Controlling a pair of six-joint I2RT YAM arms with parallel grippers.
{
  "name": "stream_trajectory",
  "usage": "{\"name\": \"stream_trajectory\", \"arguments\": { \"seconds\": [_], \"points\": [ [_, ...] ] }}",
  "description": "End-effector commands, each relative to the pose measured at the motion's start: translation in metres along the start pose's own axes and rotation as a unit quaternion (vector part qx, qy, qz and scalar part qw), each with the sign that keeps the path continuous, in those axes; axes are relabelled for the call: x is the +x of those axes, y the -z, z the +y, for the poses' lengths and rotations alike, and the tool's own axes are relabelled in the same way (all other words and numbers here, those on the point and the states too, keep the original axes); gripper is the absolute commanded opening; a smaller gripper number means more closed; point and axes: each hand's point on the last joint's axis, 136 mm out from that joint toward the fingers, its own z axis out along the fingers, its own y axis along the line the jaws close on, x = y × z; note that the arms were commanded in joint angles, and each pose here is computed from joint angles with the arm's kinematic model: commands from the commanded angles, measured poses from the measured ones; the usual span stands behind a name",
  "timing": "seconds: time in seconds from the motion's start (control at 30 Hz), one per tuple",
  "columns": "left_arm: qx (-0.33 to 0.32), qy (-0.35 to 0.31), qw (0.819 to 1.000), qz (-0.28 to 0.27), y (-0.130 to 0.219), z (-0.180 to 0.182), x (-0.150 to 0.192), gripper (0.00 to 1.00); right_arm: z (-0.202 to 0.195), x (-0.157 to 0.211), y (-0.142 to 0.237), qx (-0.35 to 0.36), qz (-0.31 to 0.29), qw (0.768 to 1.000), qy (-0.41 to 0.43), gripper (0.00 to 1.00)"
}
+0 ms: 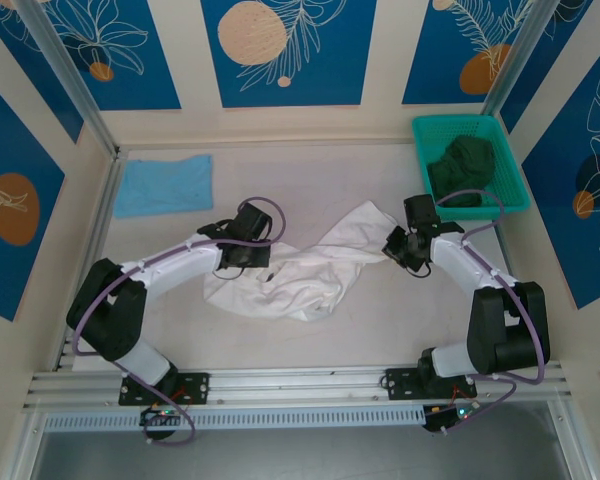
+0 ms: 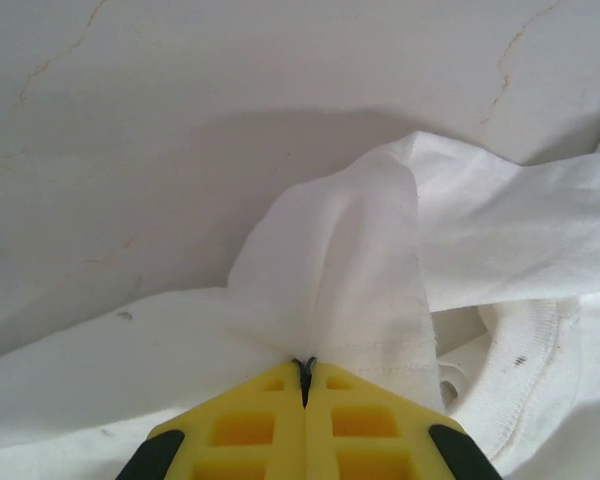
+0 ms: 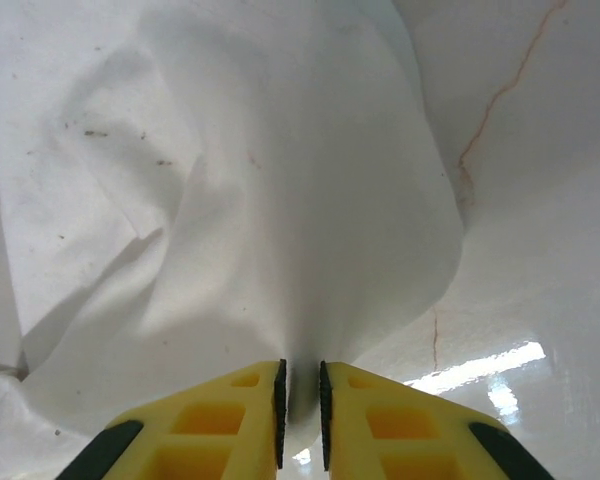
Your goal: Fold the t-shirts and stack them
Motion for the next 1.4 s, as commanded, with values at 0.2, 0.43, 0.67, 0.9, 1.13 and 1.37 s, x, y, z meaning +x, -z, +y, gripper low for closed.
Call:
{"name": "stream_trajectory", "arguments": {
  "seconds": [0.2, 0.43, 0.67, 0.9, 1.13, 1.37],
  "points": [
    [-0.005, -0.016, 1.000, -0.014, 0.010, 0.001, -0.001, 0.00, 0.007, -0.004, 0.012, 0.001, -0.016, 1.000, 0.018, 0.08],
    [-0.006, -0.017, 1.000, -0.015, 0.012, 0.001, -0.001, 0.00, 0.008, -0.005, 0.017, 0.003, -0.022, 0.999, 0.027, 0.04],
    [-0.004, -0.018, 0.999, -0.033, 0.022, 0.001, -0.007, 0.00, 0.015, -0.009, 0.034, -0.005, -0.044, 0.998, 0.050, 0.00],
    [0.016, -0.021, 0.996, -0.082, 0.043, -0.005, -0.021, 0.00, 0.027, -0.012, 0.054, -0.025, -0.054, 0.996, 0.070, 0.00],
    [0.036, -0.017, 0.989, -0.142, 0.072, -0.007, -0.037, 0.00, 0.048, -0.017, 0.086, -0.077, -0.096, 0.989, 0.083, 0.00],
    [0.063, -0.006, 0.964, -0.257, 0.133, -0.011, -0.077, 0.00, 0.066, -0.038, 0.142, -0.118, -0.180, 0.973, 0.081, 0.00]
  ]
}}
